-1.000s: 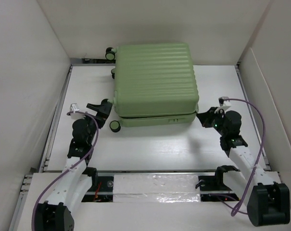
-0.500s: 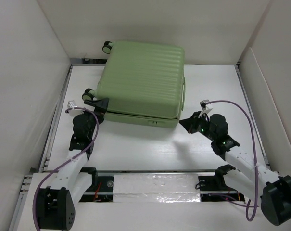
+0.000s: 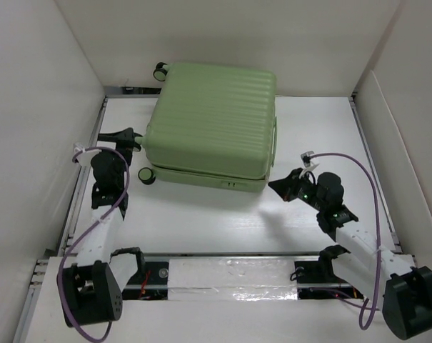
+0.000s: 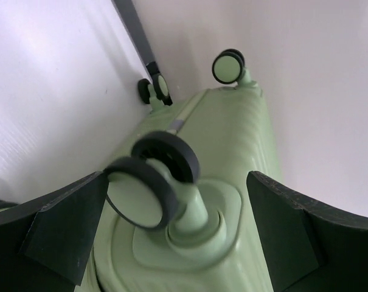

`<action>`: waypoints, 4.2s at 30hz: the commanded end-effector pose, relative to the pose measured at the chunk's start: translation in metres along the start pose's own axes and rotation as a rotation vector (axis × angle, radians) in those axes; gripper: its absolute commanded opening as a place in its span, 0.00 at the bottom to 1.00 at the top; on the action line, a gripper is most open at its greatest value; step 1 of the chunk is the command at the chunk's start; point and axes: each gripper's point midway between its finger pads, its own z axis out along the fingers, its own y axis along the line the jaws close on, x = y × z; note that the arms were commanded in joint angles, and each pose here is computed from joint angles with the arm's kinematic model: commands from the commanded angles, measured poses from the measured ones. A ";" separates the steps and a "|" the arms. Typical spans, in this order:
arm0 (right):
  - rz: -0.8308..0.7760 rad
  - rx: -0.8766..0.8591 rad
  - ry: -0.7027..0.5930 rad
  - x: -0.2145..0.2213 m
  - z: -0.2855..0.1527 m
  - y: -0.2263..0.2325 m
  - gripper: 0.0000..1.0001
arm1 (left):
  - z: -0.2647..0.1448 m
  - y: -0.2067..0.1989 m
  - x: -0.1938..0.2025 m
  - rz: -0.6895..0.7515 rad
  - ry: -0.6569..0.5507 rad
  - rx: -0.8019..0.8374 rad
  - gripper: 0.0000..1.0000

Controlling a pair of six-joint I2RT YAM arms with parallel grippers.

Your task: Pack the luggage

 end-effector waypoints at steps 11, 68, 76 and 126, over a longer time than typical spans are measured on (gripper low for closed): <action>-0.067 -0.126 -0.025 -0.006 -0.002 0.012 0.00 | 0.021 -0.025 0.029 -0.027 0.135 0.074 0.98; 0.156 0.429 -0.244 -0.061 -0.026 -0.094 0.46 | -0.096 -0.112 0.062 -0.091 0.532 0.422 0.00; 0.167 0.391 -0.170 -0.040 -0.007 -0.103 0.32 | -0.110 -0.118 0.069 -0.146 0.610 0.459 0.00; -0.062 0.165 -0.230 -0.021 -0.052 -0.041 0.38 | -0.086 -0.041 0.096 -0.086 0.600 0.315 0.00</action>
